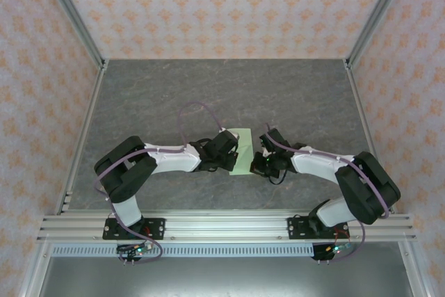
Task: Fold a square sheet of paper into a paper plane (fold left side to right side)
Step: Fold the triangle a second time at the center of the table.
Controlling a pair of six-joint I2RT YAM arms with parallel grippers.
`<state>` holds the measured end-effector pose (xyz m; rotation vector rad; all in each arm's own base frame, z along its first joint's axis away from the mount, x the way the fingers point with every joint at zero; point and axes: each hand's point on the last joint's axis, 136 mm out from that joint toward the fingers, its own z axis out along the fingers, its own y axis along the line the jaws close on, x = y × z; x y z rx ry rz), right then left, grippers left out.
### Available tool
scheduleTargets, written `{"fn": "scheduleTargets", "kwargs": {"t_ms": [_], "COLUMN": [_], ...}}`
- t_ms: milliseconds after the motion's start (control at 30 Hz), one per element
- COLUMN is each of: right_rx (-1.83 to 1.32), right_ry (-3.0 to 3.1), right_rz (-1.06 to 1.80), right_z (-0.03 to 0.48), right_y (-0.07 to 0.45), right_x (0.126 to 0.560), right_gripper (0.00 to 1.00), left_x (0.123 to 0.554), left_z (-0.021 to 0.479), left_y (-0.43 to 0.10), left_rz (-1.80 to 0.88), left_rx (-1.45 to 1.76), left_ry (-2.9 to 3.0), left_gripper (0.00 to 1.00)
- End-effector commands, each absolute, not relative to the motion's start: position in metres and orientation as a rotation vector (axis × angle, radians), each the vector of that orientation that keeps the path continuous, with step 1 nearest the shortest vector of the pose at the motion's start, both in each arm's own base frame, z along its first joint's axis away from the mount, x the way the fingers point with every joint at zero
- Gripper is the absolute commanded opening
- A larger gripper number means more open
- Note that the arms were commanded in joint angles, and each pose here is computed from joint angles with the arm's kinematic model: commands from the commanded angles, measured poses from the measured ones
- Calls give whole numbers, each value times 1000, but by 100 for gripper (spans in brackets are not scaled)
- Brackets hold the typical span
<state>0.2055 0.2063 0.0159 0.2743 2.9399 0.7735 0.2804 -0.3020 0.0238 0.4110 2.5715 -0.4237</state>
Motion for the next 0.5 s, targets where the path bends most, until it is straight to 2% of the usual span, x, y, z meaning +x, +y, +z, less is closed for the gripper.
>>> {"fn": "scheduleTargets", "kwargs": {"t_ms": [0,467], "right_rx": [302,300], "right_ry": [3027,3030], "right_rz": [581,579], "right_z": [-4,-5], "right_y": [184,183], "right_x": [191,191], "right_gripper": [8,8], "left_x": [290,289], "left_z": [25,17], "left_y": [-297,-300], "left_rz": [-363,-358], "left_rx": [397,421], "left_ry": [2563,2590], "left_gripper": [6,6]}}
